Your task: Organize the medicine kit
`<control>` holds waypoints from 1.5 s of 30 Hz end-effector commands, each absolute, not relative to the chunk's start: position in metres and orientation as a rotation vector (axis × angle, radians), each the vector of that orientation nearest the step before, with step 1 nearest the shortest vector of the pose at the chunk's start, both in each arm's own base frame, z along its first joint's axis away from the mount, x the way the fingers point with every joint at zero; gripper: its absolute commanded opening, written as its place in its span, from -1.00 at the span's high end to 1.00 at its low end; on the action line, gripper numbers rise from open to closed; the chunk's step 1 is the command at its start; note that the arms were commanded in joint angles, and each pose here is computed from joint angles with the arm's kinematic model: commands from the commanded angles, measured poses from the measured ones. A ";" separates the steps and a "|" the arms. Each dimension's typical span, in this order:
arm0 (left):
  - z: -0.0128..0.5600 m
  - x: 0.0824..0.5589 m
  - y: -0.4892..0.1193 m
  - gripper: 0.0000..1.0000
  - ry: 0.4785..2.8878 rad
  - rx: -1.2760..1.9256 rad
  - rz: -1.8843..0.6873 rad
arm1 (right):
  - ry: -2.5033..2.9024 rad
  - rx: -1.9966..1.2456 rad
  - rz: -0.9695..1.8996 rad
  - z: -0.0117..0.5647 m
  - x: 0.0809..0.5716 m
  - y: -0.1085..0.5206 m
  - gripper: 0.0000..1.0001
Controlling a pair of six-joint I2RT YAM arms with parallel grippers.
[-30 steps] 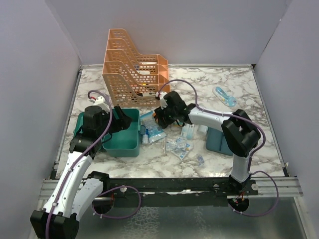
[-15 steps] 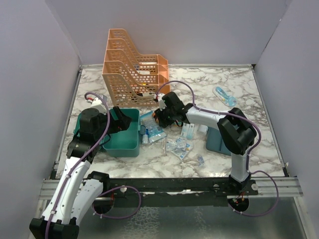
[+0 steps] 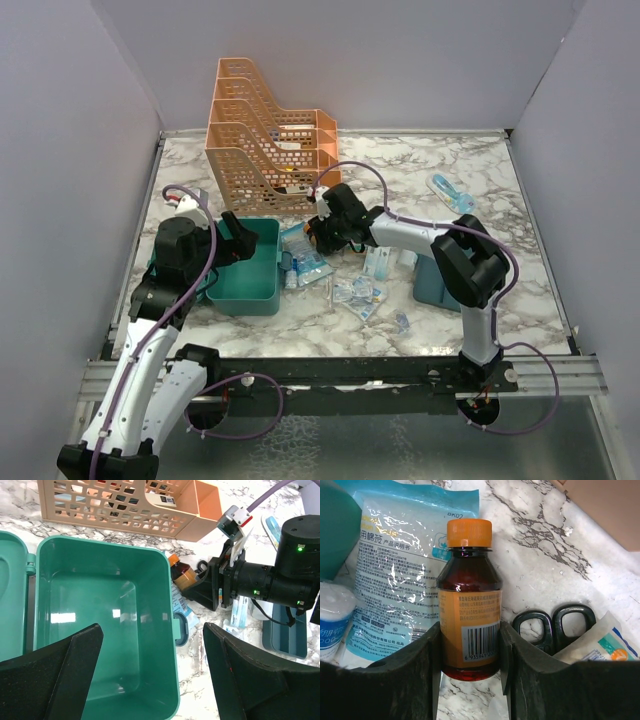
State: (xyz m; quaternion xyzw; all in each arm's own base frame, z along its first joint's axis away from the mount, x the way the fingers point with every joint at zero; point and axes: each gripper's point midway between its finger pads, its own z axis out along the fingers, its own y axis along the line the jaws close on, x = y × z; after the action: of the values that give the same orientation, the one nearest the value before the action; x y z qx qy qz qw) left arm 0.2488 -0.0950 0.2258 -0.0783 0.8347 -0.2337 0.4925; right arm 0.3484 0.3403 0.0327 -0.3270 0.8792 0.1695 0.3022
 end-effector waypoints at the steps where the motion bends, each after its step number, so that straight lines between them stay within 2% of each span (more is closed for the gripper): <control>1: 0.250 0.248 -0.088 -0.71 1.971 -0.196 -0.528 | 2.289 -0.791 0.392 0.053 0.358 0.336 0.49; 12: 0.264 0.244 -0.081 -0.72 1.926 -0.230 -0.513 | 1.978 -0.705 0.559 0.174 0.345 0.334 0.52; 18: 0.255 0.243 -0.076 -0.72 1.924 -0.316 -0.514 | 1.852 -0.751 0.733 0.218 0.322 0.347 0.53; 24: 0.250 0.238 -0.056 -0.72 1.866 -0.441 -0.451 | 1.742 -0.818 0.883 0.252 0.291 0.386 0.53; 36: 0.268 0.227 -0.027 -0.72 1.743 -0.542 -0.352 | 1.711 -1.016 0.907 0.222 0.260 0.478 0.54; 45: 0.270 0.225 -0.022 -0.72 1.736 -0.552 -0.330 | 1.776 -1.071 0.807 0.186 0.268 0.484 0.55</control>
State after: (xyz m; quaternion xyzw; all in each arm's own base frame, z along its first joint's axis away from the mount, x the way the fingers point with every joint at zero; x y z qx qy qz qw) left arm 0.2273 -0.0285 0.2583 -0.2298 0.7614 -0.1496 0.5875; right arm 0.2572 0.4808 0.1693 -0.4259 0.7287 0.3461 0.4096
